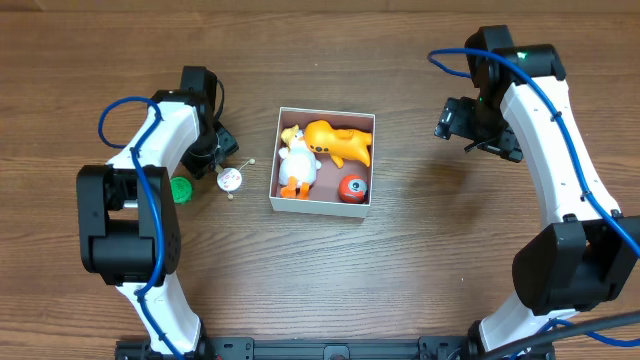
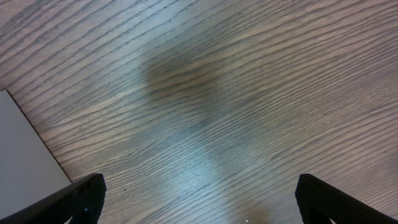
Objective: Pack container
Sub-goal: 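Lower the left gripper and close it on the wooden stick, then lift the stick toy with the left gripper and lower it into the box, then open the left gripper and move it back to the green wheel, then lower the left gripper onto the green spiky wheel and grasp it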
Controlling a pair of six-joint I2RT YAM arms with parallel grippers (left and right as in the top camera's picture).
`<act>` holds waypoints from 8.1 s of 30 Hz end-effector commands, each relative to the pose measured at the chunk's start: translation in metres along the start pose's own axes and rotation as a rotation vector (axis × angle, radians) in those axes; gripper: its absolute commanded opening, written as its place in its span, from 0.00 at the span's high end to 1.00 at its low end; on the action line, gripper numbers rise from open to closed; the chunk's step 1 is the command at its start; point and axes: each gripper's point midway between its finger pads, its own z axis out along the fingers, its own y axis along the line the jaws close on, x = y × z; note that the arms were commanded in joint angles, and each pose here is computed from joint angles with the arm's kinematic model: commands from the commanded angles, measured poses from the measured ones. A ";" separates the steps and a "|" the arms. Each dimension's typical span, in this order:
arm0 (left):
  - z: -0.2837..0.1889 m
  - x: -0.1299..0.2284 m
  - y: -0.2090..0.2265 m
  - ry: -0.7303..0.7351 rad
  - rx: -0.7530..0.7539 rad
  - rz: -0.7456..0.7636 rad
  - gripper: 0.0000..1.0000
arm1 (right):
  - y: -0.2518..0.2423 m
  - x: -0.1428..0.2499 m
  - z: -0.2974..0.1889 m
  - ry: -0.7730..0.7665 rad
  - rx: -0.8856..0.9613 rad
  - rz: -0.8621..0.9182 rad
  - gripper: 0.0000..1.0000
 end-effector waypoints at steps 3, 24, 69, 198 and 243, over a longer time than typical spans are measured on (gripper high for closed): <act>0.006 -0.003 0.007 -0.031 -0.045 -0.017 0.42 | -0.002 -0.005 -0.017 -0.052 -0.021 0.008 0.00; 0.025 -0.001 0.017 -0.070 -0.064 -0.014 0.48 | -0.002 -0.005 -0.017 -0.052 -0.021 0.008 0.00; -0.120 -0.033 -0.087 -0.065 0.368 0.507 0.96 | -0.002 -0.005 -0.017 -0.052 -0.021 0.008 0.00; -0.092 0.033 0.083 -0.014 0.108 0.306 0.33 | -0.002 -0.005 -0.017 -0.052 -0.021 0.008 0.00; -0.013 -0.007 0.090 -0.026 0.017 0.256 0.22 | -0.002 -0.005 -0.017 -0.052 -0.021 0.008 0.00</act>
